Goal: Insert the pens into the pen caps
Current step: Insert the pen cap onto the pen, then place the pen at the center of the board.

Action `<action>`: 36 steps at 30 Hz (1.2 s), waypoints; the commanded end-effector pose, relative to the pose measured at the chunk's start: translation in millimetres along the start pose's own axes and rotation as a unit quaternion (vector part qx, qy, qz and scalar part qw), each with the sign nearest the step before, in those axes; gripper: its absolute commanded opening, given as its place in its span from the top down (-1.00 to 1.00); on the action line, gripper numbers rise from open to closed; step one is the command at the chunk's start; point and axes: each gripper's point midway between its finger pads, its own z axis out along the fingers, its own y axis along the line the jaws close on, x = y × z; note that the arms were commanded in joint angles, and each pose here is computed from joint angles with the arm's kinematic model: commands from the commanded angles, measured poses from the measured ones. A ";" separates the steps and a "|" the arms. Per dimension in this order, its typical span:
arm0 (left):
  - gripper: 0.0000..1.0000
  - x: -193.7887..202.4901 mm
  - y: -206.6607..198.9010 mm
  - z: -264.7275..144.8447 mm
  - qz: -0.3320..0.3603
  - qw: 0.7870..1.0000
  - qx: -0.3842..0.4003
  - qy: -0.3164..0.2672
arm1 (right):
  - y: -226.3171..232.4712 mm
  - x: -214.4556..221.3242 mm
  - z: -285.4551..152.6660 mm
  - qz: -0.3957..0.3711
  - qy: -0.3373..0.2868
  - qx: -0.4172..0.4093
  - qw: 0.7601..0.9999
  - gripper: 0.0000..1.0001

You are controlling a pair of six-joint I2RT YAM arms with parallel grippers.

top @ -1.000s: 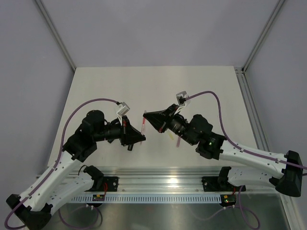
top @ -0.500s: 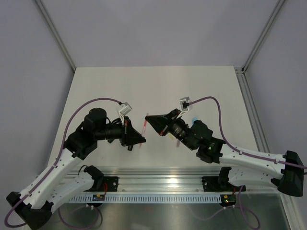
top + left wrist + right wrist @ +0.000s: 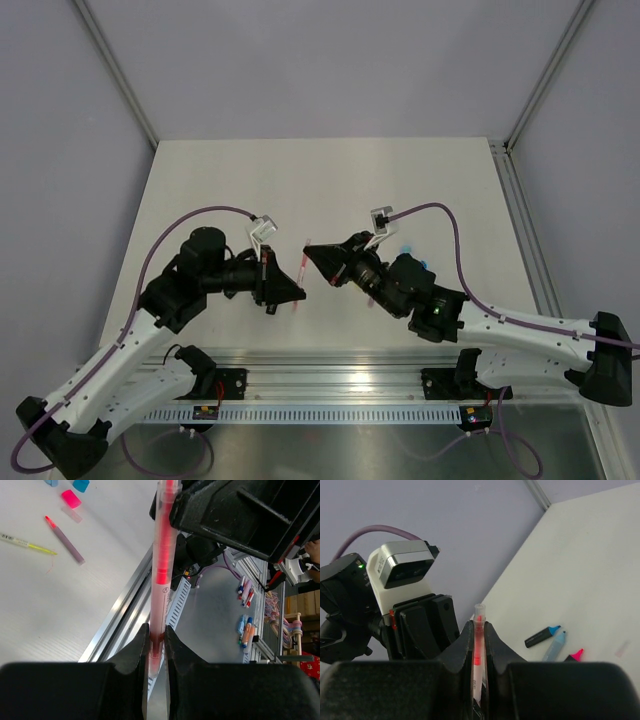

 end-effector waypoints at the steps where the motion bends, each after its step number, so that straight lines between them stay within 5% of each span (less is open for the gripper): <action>1: 0.82 -74.7 -17.3 -9.1 0.081 0.984 0.007 -0.158 | -34.2 93.6 -29.6 -0.058 0.180 0.061 0.980 1.00; 7: -0.08 -40.8 3.3 -7.6 0.056 0.992 -0.023 -0.107 | -52.9 70.4 -9.8 -0.047 0.155 0.102 0.981 1.00; 11: -0.45 -18.4 17.2 -14.9 0.052 0.994 -0.059 -0.078 | -74.8 55.0 3.5 -0.038 0.145 0.127 0.981 1.00; 24: -0.97 -13.9 41.9 -42.2 0.100 0.978 -0.158 -0.096 | -187.1 127.9 7.2 -0.081 0.244 0.262 0.930 1.00; 36: -0.98 -24.3 55.9 -55.0 0.141 0.960 -0.205 -0.130 | -233.5 158.9 41.2 -0.114 0.286 0.319 0.896 1.00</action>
